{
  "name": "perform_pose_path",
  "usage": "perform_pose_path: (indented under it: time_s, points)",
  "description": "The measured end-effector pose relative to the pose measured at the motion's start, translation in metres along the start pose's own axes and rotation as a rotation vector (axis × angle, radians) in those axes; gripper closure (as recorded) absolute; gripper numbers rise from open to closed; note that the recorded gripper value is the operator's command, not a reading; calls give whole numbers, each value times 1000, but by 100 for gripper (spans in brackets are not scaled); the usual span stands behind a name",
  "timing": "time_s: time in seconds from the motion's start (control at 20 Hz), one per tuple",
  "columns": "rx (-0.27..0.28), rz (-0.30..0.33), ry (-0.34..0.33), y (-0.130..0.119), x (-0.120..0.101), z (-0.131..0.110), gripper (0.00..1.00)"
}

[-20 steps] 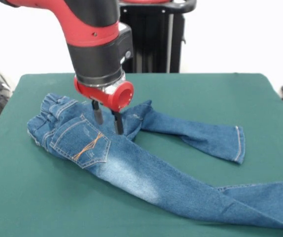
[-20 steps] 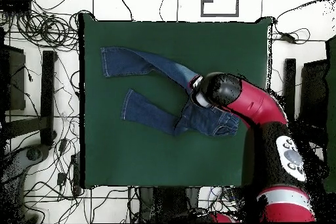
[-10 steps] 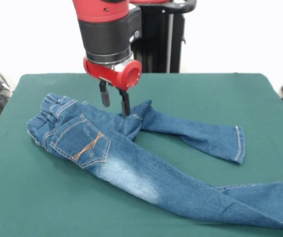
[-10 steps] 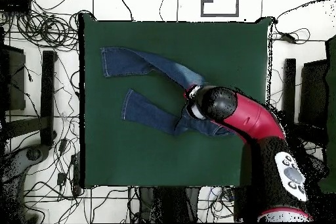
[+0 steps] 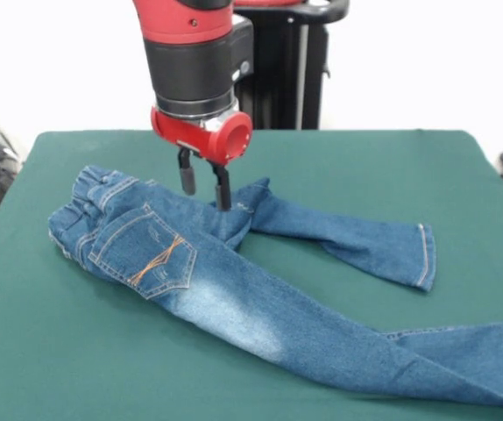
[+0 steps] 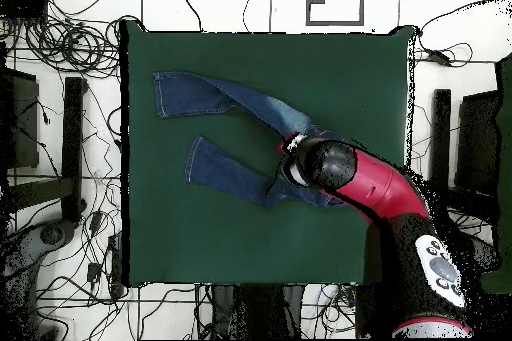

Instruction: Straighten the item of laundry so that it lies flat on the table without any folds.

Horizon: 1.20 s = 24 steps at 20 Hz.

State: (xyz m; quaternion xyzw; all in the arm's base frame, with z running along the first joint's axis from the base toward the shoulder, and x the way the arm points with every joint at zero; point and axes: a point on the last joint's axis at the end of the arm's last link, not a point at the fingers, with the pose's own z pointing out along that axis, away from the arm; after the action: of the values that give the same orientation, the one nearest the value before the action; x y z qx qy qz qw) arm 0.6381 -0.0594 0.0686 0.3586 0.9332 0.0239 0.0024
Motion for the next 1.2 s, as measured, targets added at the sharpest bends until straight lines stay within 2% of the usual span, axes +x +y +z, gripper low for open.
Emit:
perform_pose_path:
  time_s: [0.45,0.75,1.2]
  points:
    - [-33,-4,-79,5,-2,7,0]
    - [-35,-4,-87,3,2,11,0]
    - [-29,-1,-80,-2,11,37,0]
